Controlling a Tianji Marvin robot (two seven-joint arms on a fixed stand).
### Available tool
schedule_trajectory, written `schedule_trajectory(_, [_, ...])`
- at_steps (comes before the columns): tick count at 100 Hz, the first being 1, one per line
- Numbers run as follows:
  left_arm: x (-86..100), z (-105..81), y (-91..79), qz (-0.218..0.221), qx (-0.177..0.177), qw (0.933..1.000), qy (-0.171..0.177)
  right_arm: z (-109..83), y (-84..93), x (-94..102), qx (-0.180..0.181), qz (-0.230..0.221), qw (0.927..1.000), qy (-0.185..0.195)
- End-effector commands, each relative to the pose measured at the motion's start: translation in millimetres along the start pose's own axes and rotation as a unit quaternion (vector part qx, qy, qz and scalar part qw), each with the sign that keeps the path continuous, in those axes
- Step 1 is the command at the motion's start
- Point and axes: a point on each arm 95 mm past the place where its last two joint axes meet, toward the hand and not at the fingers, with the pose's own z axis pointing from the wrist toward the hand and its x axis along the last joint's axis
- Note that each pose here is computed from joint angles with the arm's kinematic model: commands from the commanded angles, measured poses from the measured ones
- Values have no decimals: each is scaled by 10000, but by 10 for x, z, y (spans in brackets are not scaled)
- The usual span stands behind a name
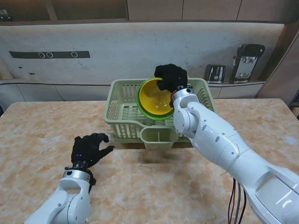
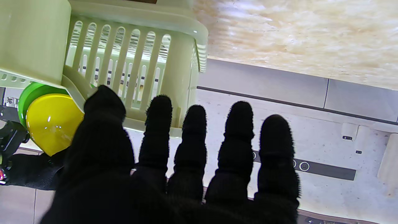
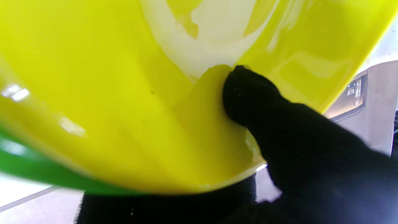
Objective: Stack bowls and put them on the dishrack
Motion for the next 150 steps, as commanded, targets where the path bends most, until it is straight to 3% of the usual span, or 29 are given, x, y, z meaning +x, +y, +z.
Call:
schedule_trajectory(1, [1, -8, 16, -20, -72, 10000, -7, 58, 29, 106, -6, 37, 9999, 107])
schedule_trajectory(53, [6, 0, 25, -40, -90, 9999, 20, 94, -141, 33, 291, -412, 9984, 262])
schedule_trajectory(107, [5, 3, 28, -36, -93, 9999, 32, 62, -366, 34, 735, -489, 9960, 119])
schedule_trajectory(150, [-3, -6, 29, -44, -51, 10000, 44, 92, -500, -14, 1154, -802, 9901, -26])
